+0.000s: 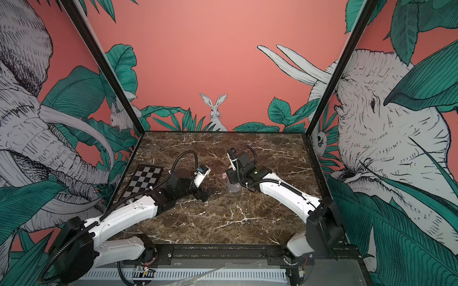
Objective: Assemble the baby bottles
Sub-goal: Close the lid on the baby bottle.
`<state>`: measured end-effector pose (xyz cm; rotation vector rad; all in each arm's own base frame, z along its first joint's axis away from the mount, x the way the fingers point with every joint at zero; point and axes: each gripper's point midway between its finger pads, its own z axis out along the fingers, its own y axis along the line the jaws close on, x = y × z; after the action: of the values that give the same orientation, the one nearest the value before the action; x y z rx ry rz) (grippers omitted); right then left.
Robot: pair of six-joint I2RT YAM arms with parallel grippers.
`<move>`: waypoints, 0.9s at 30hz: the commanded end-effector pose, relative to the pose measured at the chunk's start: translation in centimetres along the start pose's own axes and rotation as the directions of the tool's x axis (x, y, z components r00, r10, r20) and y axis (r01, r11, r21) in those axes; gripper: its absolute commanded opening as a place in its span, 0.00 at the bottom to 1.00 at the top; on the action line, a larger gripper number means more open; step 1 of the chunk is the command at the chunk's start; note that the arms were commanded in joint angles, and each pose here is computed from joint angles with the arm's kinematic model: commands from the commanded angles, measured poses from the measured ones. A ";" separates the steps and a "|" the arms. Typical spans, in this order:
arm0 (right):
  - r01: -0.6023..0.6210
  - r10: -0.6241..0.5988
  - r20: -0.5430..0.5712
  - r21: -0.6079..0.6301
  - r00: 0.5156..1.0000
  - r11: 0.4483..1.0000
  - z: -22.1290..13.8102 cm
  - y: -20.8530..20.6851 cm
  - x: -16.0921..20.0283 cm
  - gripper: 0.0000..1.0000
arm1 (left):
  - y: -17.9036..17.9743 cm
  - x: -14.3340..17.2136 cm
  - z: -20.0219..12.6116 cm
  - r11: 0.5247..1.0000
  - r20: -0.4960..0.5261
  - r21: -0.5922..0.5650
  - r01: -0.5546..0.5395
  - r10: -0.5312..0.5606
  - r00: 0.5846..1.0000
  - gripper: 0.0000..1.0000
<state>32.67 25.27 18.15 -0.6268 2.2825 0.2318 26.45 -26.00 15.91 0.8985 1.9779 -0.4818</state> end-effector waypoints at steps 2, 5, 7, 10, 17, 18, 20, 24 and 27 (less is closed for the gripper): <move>-0.008 0.009 0.041 -0.009 0.999 1.000 -0.4 0.2 -0.5 0.64 | 0.3 -1.6 -0.9 1.000 0.043 -0.009 -0.007 0.008 0.999 0.99; 0.003 -0.002 0.035 -0.001 0.999 1.000 -0.2 0.1 0.0 0.64 | 0.4 -1.6 -0.9 1.000 0.048 -0.014 -0.010 0.010 0.999 0.99; 0.005 -0.005 0.030 0.006 1.000 1.000 0.0 0.0 0.1 0.64 | 0.3 -1.6 -0.9 1.000 0.046 -0.012 -0.008 0.009 0.999 1.00; 0.009 -0.009 0.017 0.009 1.000 1.000 0.1 0.0 0.3 0.65 | 0.2 -1.7 -0.8 1.000 0.047 -0.004 -0.008 0.008 0.999 1.00; 0.020 -0.021 0.020 0.010 1.000 1.000 0.1 -0.3 2.0 0.66 | 0.4 -1.6 -0.9 1.000 0.043 -0.015 -0.011 0.012 0.999 0.99; 0.021 -0.021 0.014 0.017 1.000 1.000 0.2 -0.4 2.1 0.66 | 0.4 -1.7 -0.8 1.000 0.044 -0.015 -0.011 0.011 0.999 0.99; 0.025 -0.025 0.002 0.014 1.000 1.000 0.4 -0.3 2.3 0.67 | 0.3 -1.8 -0.7 1.000 0.043 -0.009 -0.011 0.011 0.999 0.99; 0.033 -0.033 -0.010 0.004 0.999 0.999 0.8 0.0 2.4 0.68 | 0.2 -1.9 -0.5 1.000 0.043 0.001 -0.013 0.013 0.999 1.00; 0.039 -0.039 -0.014 0.006 0.999 0.999 1.1 0.0 2.4 0.68 | 0.2 -2.0 -0.5 1.000 0.046 -0.002 -0.013 0.013 0.999 0.99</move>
<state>32.28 25.04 17.47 -0.6293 2.2326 0.2442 26.43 -26.02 16.13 0.9035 1.9688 -0.4810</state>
